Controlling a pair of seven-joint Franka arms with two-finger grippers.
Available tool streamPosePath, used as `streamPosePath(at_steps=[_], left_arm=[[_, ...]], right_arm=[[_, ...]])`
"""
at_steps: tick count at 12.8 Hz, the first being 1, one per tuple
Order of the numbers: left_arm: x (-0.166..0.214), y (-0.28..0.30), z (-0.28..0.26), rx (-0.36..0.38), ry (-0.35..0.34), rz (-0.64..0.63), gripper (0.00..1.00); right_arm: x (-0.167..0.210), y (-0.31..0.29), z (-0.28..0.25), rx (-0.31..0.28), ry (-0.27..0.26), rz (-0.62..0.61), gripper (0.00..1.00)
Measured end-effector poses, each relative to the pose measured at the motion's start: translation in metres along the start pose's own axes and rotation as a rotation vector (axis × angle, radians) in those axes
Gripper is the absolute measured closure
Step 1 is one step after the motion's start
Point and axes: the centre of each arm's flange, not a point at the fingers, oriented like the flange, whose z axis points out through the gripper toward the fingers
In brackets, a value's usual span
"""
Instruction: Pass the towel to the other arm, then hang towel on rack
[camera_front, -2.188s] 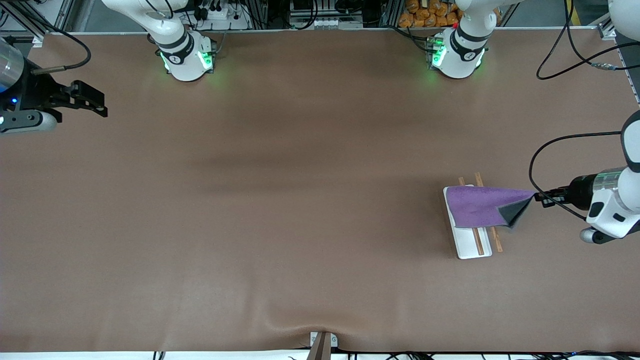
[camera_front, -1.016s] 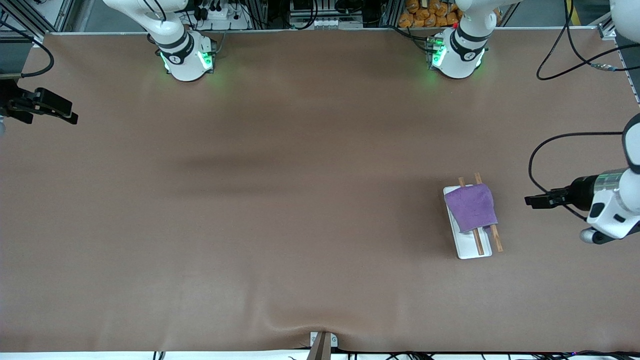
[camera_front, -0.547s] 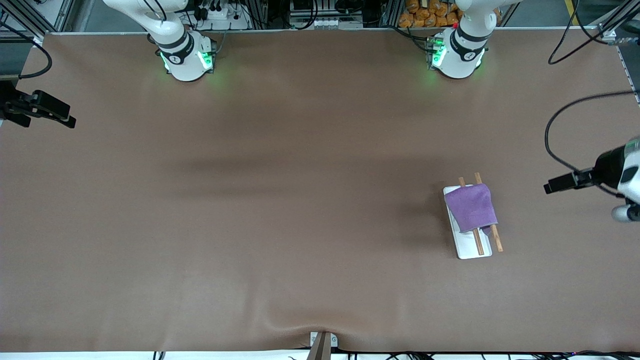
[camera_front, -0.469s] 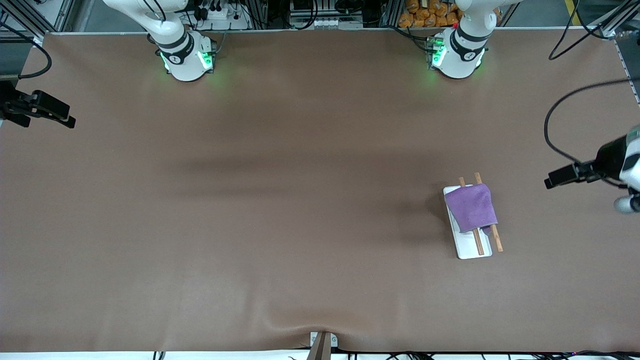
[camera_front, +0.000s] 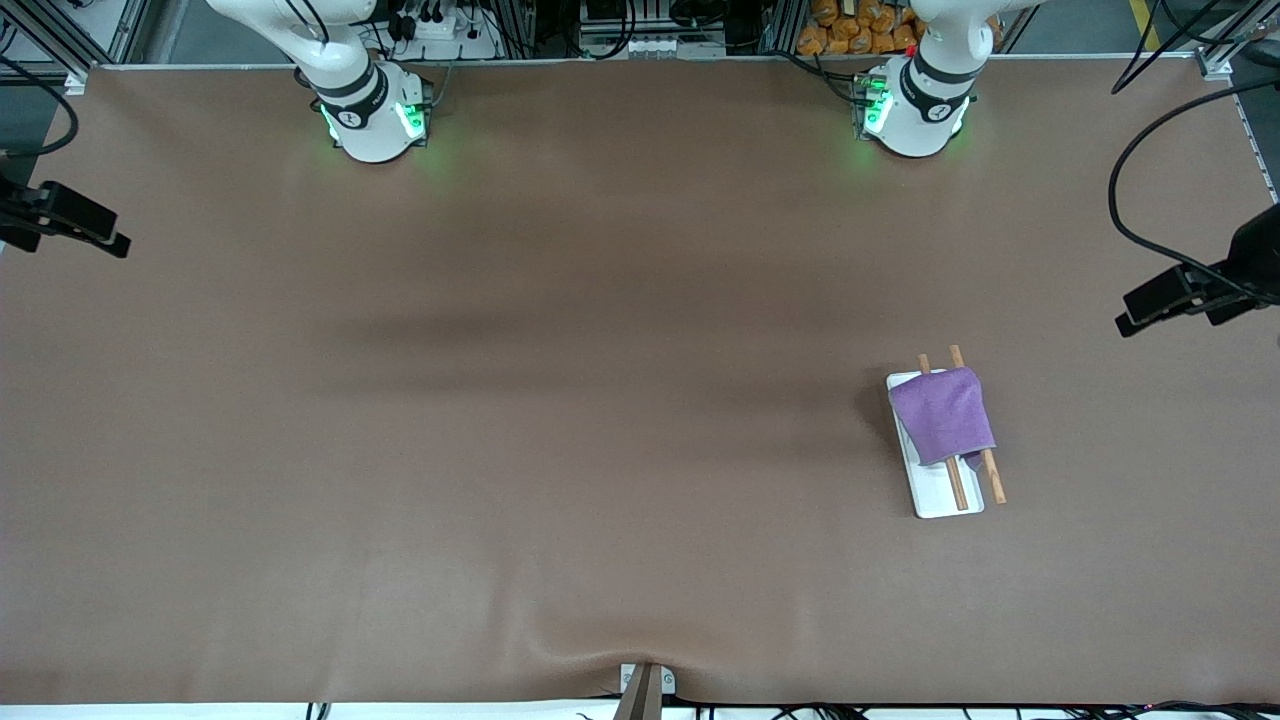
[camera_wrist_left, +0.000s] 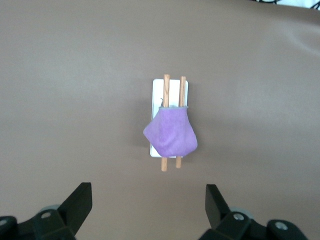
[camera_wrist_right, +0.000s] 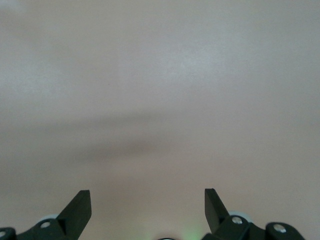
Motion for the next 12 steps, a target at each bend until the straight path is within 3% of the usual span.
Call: streamPosePath(at_steps=[6, 12], left_arm=[[-0.022, 0.019, -0.019, 0.016, 0.001, 0.041, 0.0], [-0.038, 0.029, -0.004, 0.045, -0.016, 0.063, 0.0]], right_arm=[[-0.002, -0.016, 0.001, -0.001, -0.01, -0.029, 0.0], [-0.002, -0.016, 0.001, -0.001, -0.012, -0.03, 0.0]])
